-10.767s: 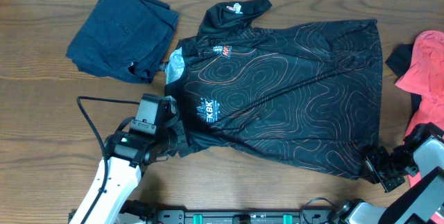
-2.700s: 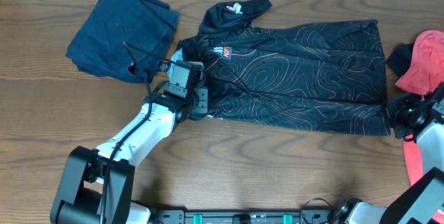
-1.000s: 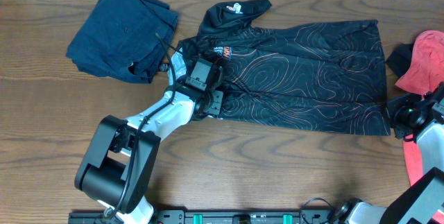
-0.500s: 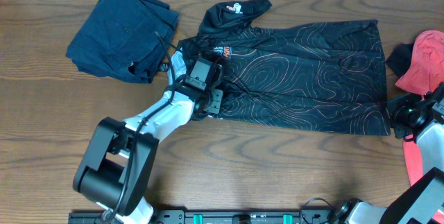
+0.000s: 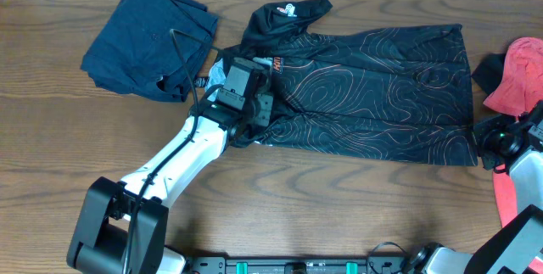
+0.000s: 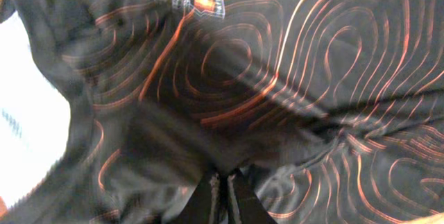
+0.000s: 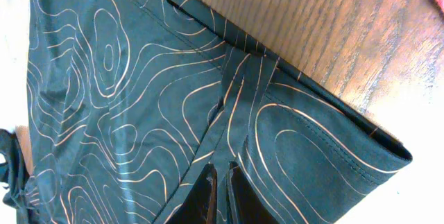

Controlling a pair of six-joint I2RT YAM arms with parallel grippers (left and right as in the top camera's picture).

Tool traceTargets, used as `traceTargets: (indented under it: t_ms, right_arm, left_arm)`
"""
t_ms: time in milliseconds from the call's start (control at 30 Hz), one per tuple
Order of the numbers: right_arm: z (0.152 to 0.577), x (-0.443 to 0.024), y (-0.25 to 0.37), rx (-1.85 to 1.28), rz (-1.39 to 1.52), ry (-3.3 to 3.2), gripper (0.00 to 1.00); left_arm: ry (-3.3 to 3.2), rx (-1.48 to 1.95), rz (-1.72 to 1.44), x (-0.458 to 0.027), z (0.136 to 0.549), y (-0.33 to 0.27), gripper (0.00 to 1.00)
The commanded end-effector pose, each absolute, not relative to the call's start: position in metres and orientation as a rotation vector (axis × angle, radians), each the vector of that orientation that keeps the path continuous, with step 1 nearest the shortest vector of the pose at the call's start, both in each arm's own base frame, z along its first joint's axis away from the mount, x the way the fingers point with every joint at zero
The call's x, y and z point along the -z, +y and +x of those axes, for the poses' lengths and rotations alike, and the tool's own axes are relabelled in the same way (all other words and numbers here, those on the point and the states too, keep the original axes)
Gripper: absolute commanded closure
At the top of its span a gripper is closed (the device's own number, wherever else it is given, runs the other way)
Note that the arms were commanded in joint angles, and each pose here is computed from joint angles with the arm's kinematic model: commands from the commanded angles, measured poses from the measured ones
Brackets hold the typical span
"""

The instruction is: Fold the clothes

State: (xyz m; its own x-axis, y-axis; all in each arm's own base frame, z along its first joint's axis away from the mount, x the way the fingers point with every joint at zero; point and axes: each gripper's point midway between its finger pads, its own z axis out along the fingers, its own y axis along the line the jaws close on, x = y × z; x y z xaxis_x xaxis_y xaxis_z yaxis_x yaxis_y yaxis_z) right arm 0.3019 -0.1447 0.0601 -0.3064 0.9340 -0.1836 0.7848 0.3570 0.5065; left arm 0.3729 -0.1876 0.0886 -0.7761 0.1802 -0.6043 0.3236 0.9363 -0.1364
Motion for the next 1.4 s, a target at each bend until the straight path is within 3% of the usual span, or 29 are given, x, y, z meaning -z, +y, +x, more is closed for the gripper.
traceTargets:
  t_ms: [0,267,533,600,733,800,1100,1367]
  right_arm:
    - [0.305,-0.061,-0.144,-0.449,1.494,2.178,0.94]
    - [0.306,-0.062,-0.145,-0.448,1.492,2.175,0.94]
    - [0.306,-0.062,-0.144,-0.448,1.493,2.176,0.94]
    - [0.306,-0.062,-0.144,-0.449,1.492,2.176,0.94]
    - [0.305,-0.061,-0.144,-0.449,1.495,2.179,0.93]
    - [0.305,-0.061,-0.144,-0.45,1.494,2.179,0.93]
    - [0.305,-0.061,-0.144,-0.449,1.495,2.178,0.93]
    - [0.305,-0.061,-0.144,-0.45,1.494,2.179,0.92]
  left_arm:
    - [2.375,0.283,0.418,-0.103,0.392,-0.193,0.94]
    - [2.151,0.308,0.439,-0.14,0.424,-0.208,0.94]
    - [2.212,0.344,0.478,-0.112,0.421,-0.216,0.93]
    - [2.255,0.358,0.496,-0.097,0.416,-0.218,0.86]
    - [2.359,0.318,0.498,-0.077,0.404,-0.206,0.45]
    - [2.416,0.262,0.485,-0.067,0.398,-0.194,0.4]
    - [2.504,0.079,0.389,-0.048,0.401,-0.15,0.41]
    - [2.553,0.131,0.395,-0.015,0.404,-0.152,0.45]
